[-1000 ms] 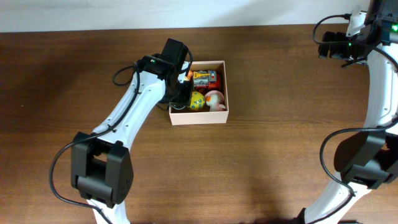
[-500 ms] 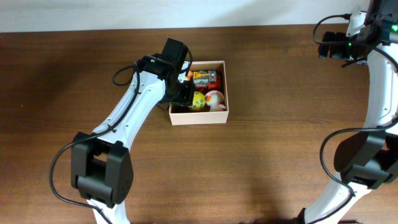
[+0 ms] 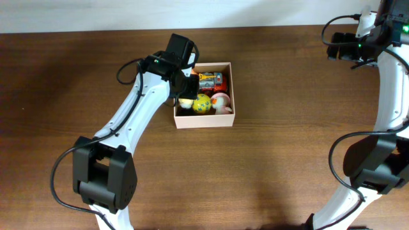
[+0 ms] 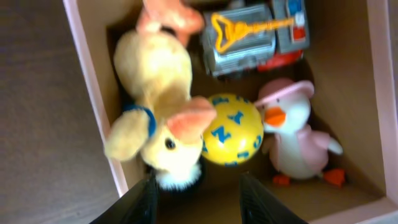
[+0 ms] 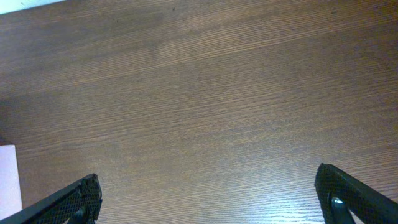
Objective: Pack container
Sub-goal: 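Lower the puck into the box beside the plush toy and release, then lift the left gripper out of the box and move it up-left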
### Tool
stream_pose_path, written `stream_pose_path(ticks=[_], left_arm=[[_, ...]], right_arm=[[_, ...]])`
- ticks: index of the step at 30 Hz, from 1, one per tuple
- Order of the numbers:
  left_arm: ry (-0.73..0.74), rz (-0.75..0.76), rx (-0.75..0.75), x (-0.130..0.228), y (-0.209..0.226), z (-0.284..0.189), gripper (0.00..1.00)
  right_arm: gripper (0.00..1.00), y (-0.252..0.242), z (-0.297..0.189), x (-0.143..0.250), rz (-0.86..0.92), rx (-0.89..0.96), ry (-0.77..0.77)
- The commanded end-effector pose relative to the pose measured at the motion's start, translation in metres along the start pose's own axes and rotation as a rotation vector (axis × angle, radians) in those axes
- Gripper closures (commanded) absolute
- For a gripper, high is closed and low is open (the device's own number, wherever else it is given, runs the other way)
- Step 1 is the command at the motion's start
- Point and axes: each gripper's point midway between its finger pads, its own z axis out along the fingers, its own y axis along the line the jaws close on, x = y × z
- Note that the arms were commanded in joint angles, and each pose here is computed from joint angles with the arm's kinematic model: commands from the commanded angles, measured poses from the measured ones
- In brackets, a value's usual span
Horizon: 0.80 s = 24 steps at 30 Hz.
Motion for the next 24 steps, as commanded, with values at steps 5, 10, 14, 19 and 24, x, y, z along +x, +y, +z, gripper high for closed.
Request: stream_pose_path(ticks=[5, 10, 14, 19, 24], left_arm=[[0.010, -0.002, -0.046, -0.005, 0.008, 0.027, 0.56], [0.071, -0.003, -0.059, 0.007, 0.011, 0.053, 0.56], [0.101, -0.004, -0.065, 0.014, 0.013, 0.066, 0.56], [0.036, -0.002, -0.047, -0.008, 0.007, 0.048, 0.55], [-0.076, 0.000, -0.023, -0.049, -0.004, -0.001, 0.55]], right_arm=[[0.01, 0.000, -0.014, -0.007, 0.004, 0.008, -0.034], [0.01, 0.000, -0.014, -0.007, 0.005, 0.008, -0.034], [0.01, 0.000, -0.014, -0.007, 0.004, 0.008, -0.034], [0.01, 0.000, -0.014, -0.007, 0.004, 0.008, -0.034], [0.01, 0.000, -0.014, -0.007, 0.004, 0.008, -0.034]])
